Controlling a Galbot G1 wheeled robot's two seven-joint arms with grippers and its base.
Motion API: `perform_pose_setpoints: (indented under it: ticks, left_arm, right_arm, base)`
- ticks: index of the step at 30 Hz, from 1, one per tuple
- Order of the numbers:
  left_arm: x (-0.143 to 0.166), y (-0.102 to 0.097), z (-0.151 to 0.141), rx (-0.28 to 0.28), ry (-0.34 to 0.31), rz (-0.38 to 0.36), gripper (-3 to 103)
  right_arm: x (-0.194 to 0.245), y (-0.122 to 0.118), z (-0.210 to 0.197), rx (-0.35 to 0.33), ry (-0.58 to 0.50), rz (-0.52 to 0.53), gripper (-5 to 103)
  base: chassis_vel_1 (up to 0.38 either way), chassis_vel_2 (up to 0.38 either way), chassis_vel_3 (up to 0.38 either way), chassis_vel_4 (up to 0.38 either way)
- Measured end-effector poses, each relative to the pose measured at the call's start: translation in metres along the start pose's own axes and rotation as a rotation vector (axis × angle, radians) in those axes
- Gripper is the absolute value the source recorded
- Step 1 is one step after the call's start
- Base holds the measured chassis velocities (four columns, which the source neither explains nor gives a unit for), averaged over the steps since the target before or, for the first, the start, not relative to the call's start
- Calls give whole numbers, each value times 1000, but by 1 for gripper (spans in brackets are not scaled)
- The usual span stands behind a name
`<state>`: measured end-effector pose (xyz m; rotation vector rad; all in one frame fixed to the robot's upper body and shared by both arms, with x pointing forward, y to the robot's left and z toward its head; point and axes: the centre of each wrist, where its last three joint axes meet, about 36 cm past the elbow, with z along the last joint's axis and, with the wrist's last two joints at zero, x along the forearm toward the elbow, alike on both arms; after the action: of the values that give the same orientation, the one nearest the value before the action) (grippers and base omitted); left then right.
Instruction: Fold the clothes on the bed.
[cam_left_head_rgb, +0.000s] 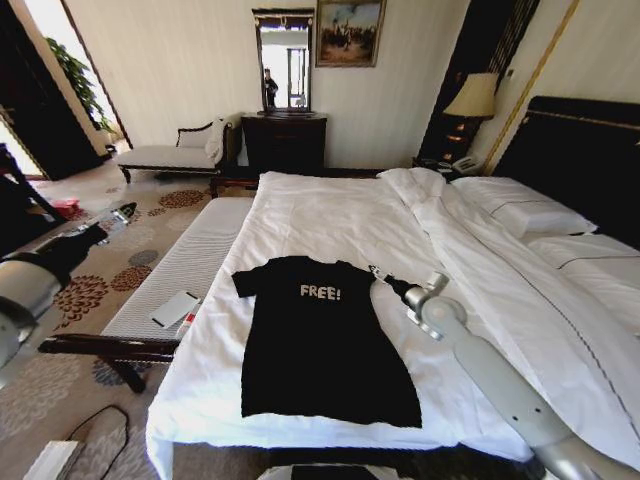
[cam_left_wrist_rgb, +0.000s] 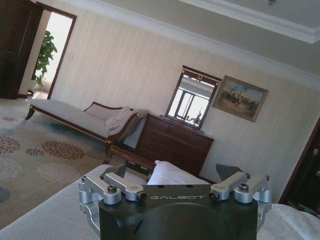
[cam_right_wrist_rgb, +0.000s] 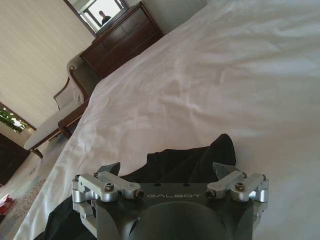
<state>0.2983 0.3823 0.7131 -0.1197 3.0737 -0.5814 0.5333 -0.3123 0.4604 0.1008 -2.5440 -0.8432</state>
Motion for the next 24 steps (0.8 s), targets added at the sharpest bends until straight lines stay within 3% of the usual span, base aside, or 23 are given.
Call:
perform_pose_setpoints:
  ticks: [8,18,20,22,24]
  left_arm:
    - [0,2,3,15,-1,-10,100]
    - [1,2,4,9,-1,-14,100]
    - [2,1,4,8,-1,-15,100]
    - [3,2,4,6,0,-17,100]
    - [3,2,4,6,0,-17,100]
  right_arm:
    - [-39,-10,6,15,32,94,100]
    - [-56,-21,12,41,43,132,103]
    - [-58,-21,13,42,47,131,99]
    - [-60,-21,16,50,52,134,84]
    - [-61,-21,16,52,54,136,84]
  base:
    - [0,0,0,0]
    - [0,0,0,0]
    - [0,0,0,0]
    - [0,0,0,0]
    - [0,0,0,0]
